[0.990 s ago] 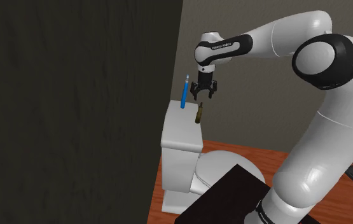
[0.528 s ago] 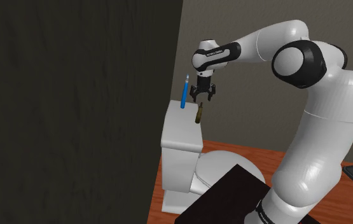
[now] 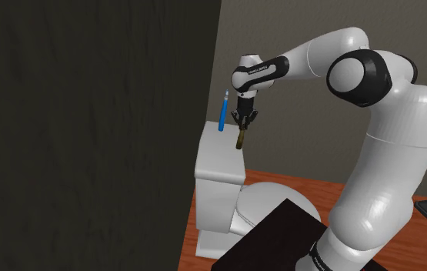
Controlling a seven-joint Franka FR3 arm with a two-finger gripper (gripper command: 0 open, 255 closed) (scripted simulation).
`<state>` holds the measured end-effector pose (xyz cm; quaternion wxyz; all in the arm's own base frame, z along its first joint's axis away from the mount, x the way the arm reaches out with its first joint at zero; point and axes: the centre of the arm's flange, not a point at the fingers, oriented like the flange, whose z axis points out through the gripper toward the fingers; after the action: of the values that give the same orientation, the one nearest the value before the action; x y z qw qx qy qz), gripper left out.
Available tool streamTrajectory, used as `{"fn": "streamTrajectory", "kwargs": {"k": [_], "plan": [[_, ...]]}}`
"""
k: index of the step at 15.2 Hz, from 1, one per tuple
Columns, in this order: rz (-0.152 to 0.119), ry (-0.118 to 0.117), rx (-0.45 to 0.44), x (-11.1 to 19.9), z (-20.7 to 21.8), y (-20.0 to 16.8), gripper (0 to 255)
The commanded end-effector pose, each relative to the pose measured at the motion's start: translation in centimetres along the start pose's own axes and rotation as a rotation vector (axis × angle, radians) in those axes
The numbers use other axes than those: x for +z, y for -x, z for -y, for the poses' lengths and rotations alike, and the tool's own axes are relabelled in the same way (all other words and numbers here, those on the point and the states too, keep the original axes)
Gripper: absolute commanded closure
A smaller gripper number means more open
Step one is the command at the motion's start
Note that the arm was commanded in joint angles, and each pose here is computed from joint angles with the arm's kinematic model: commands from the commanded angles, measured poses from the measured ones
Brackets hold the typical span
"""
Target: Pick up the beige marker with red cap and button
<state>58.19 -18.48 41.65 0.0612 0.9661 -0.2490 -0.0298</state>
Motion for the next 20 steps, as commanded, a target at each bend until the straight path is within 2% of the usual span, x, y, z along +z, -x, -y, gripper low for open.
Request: {"fn": "streamTrajectory", "kwargs": {"k": [1,7,20], "plan": [[0.0,0.0,0.0,0.0,0.0,0.0,255],[0.0,0.0,0.0,0.1,0.0,0.0,255],[0.0,0.0,0.0,-6.7,-0.9,0.2,255]]}}
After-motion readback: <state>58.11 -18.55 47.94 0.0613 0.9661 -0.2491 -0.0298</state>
